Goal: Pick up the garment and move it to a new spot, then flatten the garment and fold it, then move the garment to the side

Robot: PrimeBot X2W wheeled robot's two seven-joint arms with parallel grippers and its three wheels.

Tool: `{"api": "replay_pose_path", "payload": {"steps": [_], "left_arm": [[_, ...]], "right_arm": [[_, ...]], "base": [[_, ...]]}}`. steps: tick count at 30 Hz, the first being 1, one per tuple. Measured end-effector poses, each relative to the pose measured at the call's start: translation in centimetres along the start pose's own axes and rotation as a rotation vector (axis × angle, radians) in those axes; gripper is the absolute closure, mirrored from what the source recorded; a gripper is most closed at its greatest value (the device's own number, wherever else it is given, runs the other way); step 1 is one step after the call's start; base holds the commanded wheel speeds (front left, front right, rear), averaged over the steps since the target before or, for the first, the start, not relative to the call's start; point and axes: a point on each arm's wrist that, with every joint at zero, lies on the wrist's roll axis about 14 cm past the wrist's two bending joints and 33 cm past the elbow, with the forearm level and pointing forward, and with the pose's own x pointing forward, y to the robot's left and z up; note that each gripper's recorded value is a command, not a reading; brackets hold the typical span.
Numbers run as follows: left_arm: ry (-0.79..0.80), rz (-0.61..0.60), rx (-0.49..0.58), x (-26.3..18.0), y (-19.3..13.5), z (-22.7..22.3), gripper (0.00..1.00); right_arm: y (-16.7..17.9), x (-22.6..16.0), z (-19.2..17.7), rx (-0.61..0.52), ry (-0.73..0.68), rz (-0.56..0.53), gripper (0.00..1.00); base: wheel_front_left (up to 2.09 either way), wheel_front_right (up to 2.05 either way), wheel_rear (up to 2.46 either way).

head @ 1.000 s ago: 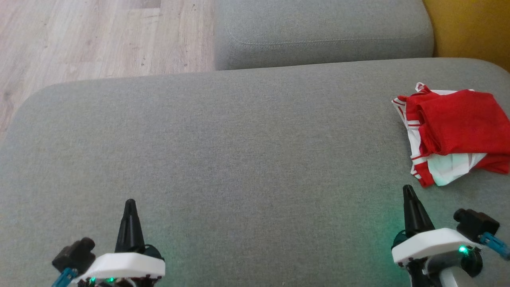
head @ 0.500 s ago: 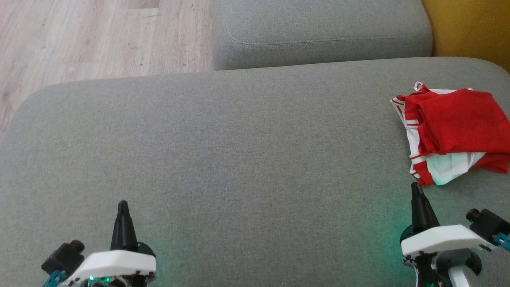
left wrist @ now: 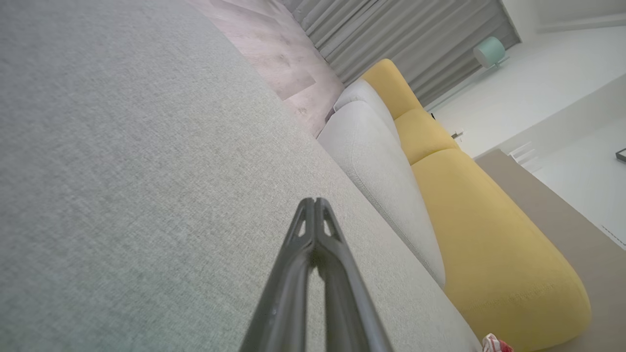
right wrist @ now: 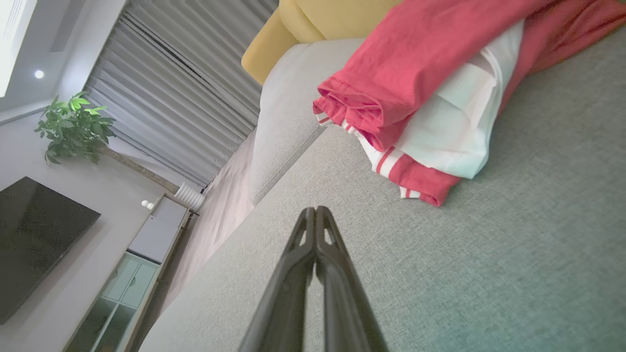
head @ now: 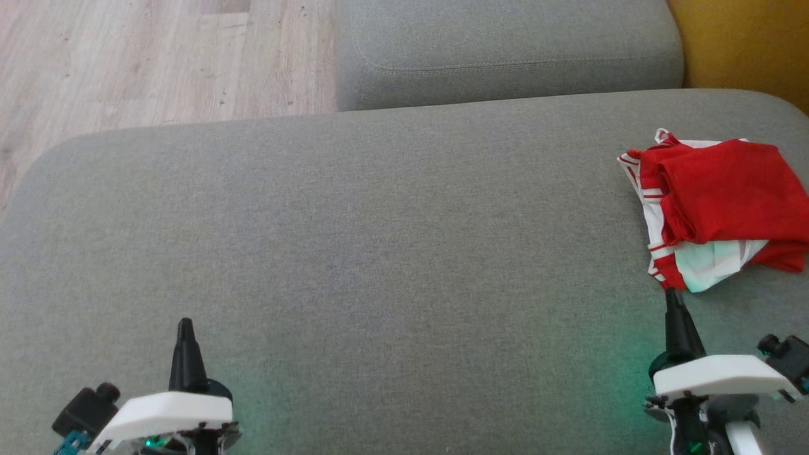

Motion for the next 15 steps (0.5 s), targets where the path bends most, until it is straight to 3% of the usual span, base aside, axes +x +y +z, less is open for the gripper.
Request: {"api": "replay_pose_path", "payload": {"steps": [15], "left_arm": [[0.003, 0.005, -0.146, 0.37, -0.01, 0.48, 1.00]], "right_arm": [[-0.22, 0.01, 0.77, 0.174, -0.015, -0.007, 1.00]], "base": [[0.00, 0.00, 0.00]]}}
